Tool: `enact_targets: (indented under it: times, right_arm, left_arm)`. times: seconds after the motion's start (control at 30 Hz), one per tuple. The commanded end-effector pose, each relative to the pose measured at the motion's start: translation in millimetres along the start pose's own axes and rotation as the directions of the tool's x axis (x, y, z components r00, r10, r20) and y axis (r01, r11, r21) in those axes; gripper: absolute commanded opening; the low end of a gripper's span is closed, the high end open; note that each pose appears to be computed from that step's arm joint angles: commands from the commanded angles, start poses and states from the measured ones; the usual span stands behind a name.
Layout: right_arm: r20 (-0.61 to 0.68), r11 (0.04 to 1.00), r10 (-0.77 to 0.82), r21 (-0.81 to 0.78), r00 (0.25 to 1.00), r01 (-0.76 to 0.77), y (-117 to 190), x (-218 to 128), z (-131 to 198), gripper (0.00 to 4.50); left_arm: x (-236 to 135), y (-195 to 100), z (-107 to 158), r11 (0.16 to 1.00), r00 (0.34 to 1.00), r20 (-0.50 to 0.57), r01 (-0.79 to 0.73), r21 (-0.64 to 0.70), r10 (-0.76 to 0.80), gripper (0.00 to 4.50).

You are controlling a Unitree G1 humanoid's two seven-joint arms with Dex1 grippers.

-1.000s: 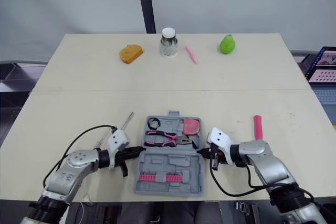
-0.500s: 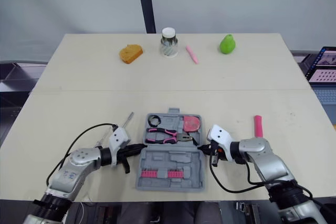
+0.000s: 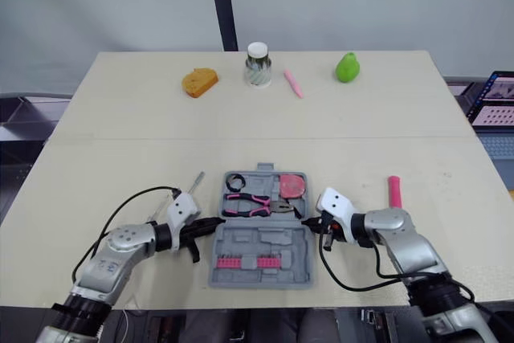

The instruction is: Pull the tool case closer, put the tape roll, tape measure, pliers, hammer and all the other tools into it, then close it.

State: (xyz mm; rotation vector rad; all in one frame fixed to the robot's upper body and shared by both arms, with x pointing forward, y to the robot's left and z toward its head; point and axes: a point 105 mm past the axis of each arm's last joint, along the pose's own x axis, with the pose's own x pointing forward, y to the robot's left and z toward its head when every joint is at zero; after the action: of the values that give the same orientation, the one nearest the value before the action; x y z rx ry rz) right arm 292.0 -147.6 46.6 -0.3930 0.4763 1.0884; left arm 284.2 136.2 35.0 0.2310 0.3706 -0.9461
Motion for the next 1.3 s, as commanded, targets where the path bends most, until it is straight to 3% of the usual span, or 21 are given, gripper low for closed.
enact_targets:
  times: [0.03, 0.63, 1.3]
  right_arm:
    - [0.061, 0.999, 0.01, -0.053, 0.998, -0.006, 2, 2, 17, 0.0]
    - [0.062, 0.998, 0.054, -0.04, 0.997, -0.052, 15, 6, 15, 0.0]
    - [0.039, 1.0, 0.01, -0.029, 0.999, -0.009, 4, -2, 6, 0.0]
  left_arm:
    - [5, -3, 9, 1.0, 0.999, 0.032, 0.014, 0.018, -0.014, 0.05]
    - [6, -4, 11, 0.999, 0.999, 0.03, 0.022, 0.025, -0.023, 0.05]
    - [-2, 3, 5, 1.0, 1.0, 0.009, -0.005, 0.017, 0.004, 0.05]
